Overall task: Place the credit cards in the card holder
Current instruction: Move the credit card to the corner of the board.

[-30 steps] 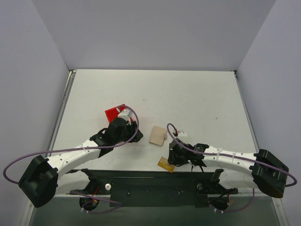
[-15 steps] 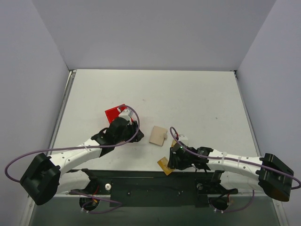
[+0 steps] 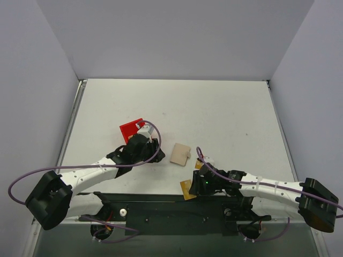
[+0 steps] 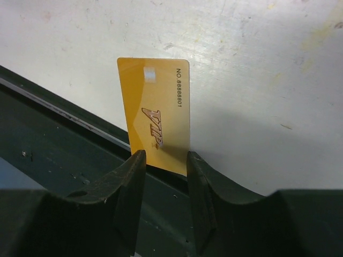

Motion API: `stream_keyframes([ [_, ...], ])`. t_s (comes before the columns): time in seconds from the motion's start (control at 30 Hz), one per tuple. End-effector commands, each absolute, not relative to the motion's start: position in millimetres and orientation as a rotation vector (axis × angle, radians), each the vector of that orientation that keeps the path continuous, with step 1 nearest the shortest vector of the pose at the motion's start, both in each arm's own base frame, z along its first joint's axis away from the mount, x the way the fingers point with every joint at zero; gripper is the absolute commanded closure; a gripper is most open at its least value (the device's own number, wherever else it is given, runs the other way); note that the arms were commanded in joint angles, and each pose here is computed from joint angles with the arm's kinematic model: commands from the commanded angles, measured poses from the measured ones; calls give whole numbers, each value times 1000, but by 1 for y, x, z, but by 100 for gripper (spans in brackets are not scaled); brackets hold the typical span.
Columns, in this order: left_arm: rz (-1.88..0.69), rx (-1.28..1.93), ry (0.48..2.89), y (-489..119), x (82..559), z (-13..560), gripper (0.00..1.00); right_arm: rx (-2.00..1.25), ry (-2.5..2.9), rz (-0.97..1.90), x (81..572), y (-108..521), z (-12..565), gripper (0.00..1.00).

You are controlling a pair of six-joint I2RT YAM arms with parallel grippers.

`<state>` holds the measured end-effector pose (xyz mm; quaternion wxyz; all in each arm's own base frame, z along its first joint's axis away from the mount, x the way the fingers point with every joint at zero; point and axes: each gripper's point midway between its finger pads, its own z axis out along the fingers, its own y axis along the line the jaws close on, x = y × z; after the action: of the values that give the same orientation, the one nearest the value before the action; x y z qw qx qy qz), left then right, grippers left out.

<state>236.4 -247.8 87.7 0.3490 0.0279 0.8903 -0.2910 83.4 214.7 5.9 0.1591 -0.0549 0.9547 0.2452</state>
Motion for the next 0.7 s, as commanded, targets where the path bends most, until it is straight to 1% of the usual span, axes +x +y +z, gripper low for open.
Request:
stream_keyframes([
  [0.0, -810, 76, 2248, -259, 243, 103, 47, -214, 2794, 680, 67, 204, -7, 67],
  [0.4, -838, 95, 2258, -266, 242, 99, 47, -247, 2729, 843, 64, 216, 3, 64],
  [0.53, -870, 135, 2253, -275, 239, 100, 47, -160, 2729, 761, 70, 204, 0, 62],
  [0.57, -884, 157, 2253, -280, 236, 100, 49, -139, 2736, 718, 70, 198, -3, 62],
  [0.67, -915, 231, 2246, -294, 224, 99, 51, -76, 2748, 694, 70, 190, -8, 61],
])
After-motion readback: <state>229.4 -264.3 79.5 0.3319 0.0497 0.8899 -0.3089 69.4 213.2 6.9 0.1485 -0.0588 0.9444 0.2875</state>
